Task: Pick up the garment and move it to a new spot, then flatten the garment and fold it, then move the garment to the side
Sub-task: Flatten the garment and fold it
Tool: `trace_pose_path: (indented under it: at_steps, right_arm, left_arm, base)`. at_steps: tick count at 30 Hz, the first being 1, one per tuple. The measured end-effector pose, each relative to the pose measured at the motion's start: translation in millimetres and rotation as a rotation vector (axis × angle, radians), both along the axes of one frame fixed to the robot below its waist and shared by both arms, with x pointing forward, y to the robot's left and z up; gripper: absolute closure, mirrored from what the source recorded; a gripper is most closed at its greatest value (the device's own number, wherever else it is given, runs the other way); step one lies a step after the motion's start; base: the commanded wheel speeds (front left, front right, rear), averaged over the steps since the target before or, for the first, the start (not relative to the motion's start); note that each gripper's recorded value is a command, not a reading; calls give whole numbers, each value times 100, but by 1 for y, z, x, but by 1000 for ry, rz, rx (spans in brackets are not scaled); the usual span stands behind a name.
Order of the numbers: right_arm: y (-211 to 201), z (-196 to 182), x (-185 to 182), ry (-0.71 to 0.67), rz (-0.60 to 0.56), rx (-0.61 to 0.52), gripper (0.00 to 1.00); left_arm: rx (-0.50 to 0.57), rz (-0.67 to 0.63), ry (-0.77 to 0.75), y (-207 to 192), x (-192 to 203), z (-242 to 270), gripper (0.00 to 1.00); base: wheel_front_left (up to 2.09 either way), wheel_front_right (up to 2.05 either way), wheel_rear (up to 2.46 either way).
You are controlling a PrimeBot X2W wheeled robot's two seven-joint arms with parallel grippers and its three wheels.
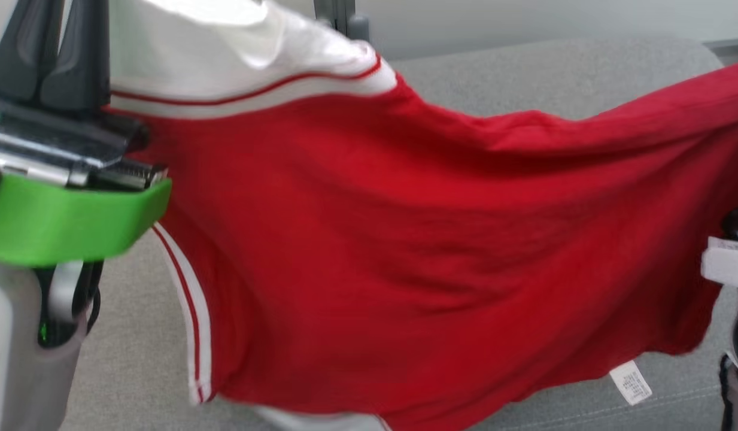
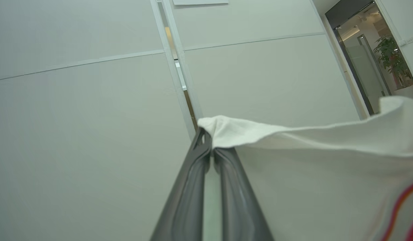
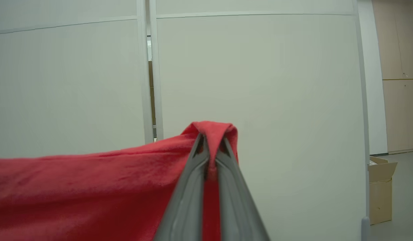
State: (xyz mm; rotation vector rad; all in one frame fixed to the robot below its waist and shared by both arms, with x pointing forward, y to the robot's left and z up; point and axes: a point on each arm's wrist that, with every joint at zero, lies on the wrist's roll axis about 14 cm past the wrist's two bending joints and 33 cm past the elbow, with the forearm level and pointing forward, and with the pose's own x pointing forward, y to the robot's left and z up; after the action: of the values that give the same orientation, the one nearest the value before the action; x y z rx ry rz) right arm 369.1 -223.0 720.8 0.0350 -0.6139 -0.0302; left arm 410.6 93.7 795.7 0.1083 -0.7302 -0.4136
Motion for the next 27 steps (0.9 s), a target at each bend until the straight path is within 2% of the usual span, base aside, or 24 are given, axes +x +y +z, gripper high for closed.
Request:
trace_pose_path:
  at_steps: [5, 9, 14, 17, 21, 24, 27]
  right_arm:
    - [16, -16, 57, 77, 91, 40, 100]
    - [26, -2, 120, 60, 123, 5, 100]
    - [38, 26, 195, 21, 119, -68, 100]
    - [43, 26, 233, 32, 85, -140, 100]
    - [48, -9, 280, 109, 62, -197, 100]
    - [49, -73, 310, 222, 67, -183, 100]
    - [48, -144, 323, 347, 74, -161, 100]
  left_arm:
    - [60, 5, 108, -6, 62, -25, 100]
    - [108, 49, 113, -4, 121, -19, 100]
    - [59, 101, 14, 0, 173, 20, 100]
    - [22, 100, 3, -3, 199, 20, 100]
    - [-18, 88, 83, -5, 233, -27, 100]
    - [-20, 99, 176, 3, 256, -88, 100]
    - [-22, 102, 302, 10, 265, -162, 100]
  base:
    - [0, 0, 0]
    - [0, 0, 0]
    - [0, 0, 0]
    - [0, 0, 0]
    - [0, 0, 0]
    - [0, 0, 0]
    - [0, 0, 0]
